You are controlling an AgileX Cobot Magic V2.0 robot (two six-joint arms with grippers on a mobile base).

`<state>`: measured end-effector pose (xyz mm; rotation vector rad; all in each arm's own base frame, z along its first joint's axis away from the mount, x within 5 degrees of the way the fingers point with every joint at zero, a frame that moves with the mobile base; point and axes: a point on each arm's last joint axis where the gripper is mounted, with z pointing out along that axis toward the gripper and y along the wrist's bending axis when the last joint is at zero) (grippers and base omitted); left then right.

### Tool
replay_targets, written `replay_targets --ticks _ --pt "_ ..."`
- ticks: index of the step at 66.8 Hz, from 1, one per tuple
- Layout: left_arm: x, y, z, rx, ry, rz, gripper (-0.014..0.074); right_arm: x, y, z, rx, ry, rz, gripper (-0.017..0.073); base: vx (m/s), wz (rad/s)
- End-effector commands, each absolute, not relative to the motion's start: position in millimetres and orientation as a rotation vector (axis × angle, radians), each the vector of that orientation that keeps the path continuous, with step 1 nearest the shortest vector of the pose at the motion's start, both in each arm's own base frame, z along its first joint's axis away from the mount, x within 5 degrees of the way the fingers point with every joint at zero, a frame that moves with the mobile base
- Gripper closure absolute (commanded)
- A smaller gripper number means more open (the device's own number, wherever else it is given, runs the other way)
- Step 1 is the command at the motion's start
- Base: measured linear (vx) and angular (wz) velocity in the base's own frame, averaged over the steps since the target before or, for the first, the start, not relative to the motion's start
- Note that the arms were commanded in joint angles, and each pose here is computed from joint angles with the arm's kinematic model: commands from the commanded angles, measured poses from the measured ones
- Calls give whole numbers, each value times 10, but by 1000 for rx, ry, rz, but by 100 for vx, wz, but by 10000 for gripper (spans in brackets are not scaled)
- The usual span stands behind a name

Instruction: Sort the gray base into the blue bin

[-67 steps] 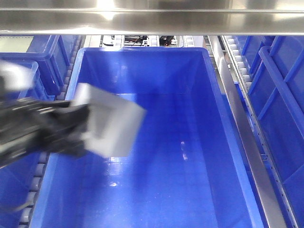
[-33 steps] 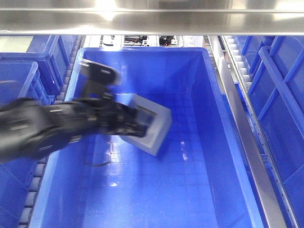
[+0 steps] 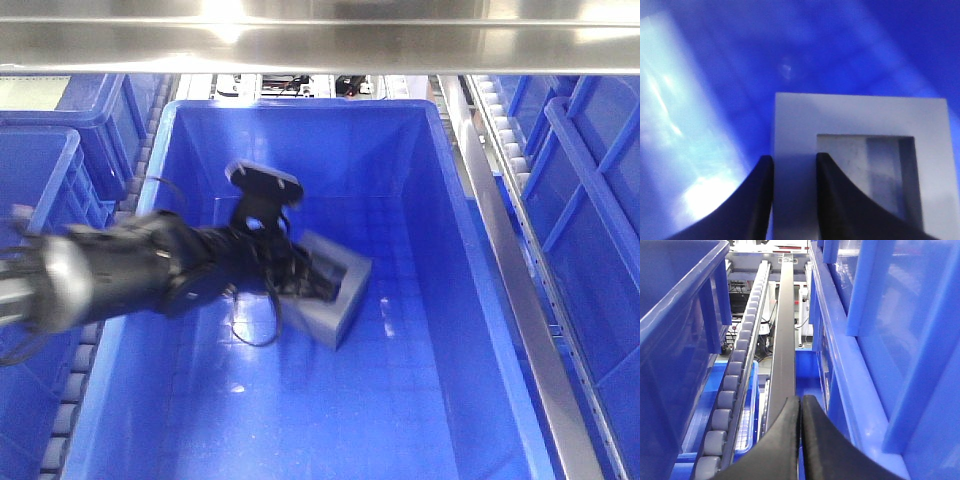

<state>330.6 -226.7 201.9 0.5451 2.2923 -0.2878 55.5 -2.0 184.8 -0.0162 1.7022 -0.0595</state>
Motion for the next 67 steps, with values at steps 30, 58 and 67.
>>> replay_targets --ticks 30,58,67 --pt "3306 -2258 2515 494 2132 -371 272 559 -21 1909 -24 1618 -76 564 0 0" --pt "2844 -1932 2889 479 2069 -385 229 559 -22 1907 -24 1621 -76 564 0 0" --pt "2501 -1740 2968 495 2022 -408 229 559 -22 1907 -24 1621 -76 564 0 0"
